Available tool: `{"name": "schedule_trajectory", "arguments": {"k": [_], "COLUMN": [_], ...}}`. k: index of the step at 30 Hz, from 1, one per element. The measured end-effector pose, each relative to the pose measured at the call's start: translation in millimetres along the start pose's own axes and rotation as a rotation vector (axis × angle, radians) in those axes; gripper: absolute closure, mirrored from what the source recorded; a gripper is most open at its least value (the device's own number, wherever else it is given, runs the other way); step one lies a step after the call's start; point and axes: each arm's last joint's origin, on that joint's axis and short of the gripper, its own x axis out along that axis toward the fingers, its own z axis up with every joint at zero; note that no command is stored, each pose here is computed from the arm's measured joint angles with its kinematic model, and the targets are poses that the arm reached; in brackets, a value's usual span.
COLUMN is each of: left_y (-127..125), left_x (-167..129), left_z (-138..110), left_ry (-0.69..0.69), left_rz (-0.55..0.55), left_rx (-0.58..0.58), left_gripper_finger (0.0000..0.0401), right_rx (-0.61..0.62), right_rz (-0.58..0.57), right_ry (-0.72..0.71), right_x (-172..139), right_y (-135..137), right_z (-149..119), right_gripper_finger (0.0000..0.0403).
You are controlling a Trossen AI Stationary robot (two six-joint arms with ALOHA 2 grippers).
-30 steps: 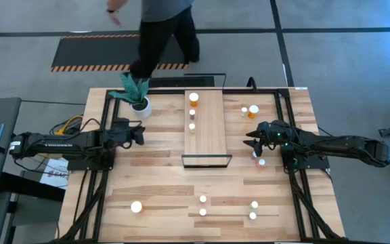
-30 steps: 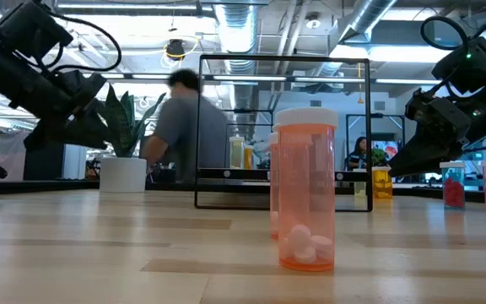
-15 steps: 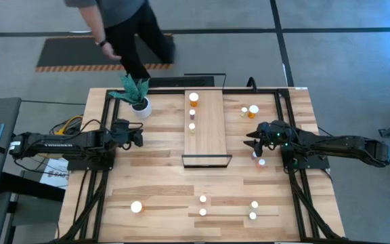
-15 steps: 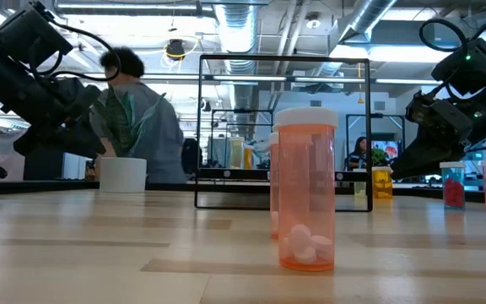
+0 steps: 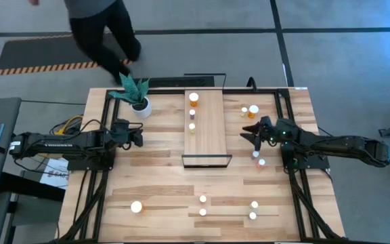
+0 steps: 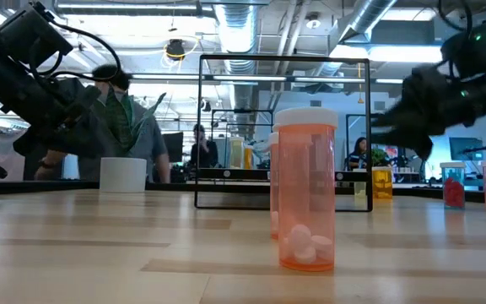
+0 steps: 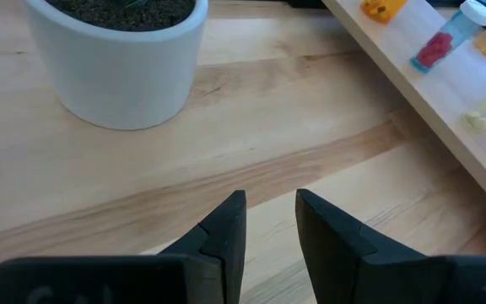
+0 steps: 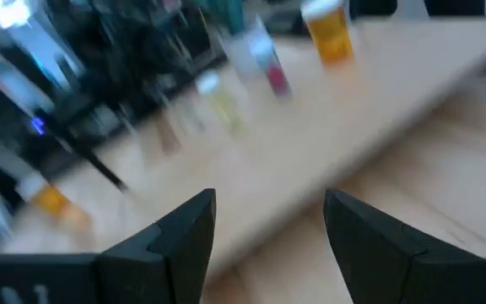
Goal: Pick and place medicine bottles onto shelf by color
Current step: Put the top orange pill bottle on the shelf aligned with the other orange pill bottle
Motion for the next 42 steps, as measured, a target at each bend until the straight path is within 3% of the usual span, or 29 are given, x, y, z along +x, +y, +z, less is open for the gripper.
{"name": "schedule_trajectory", "arguments": {"k": [11, 22, 27, 33, 38, 42], "left_y": [0, 0, 0, 0, 0, 0], "left_x": [0, 0, 0, 0, 0, 0], "left_z": [0, 0, 0, 0, 0, 0], "left_ry": [0.001, 0.001, 0.001, 0.002, 0.002, 0.002], "left_rz": [0.000, 0.000, 0.000, -0.001, 0.000, -0.001], "left_rx": [0.000, 0.000, 0.000, 0.000, 0.001, 0.000], "left_gripper_finger": [0.0310, 0.0310, 0.0310, 0.0310, 0.0310, 0.0310], "right_rx": [0.063, 0.483, 0.615, 0.737, 0.697, 0.807], "right_rz": [0.044, 0.077, 0.075, -0.113, -0.201, -0.260], "right_ry": [-0.076, -0.086, -0.093, -0.219, -0.108, -0.061], "right_x": [1, 1, 1, 1, 1, 0], "right_y": [11, 13, 13, 5, 0, -2], "right_z": [21, 25, 25, 24, 11, 3], "right_gripper_finger": [0.0157, 0.0157, 0.0157, 0.0157, 0.0157, 0.0157]}}
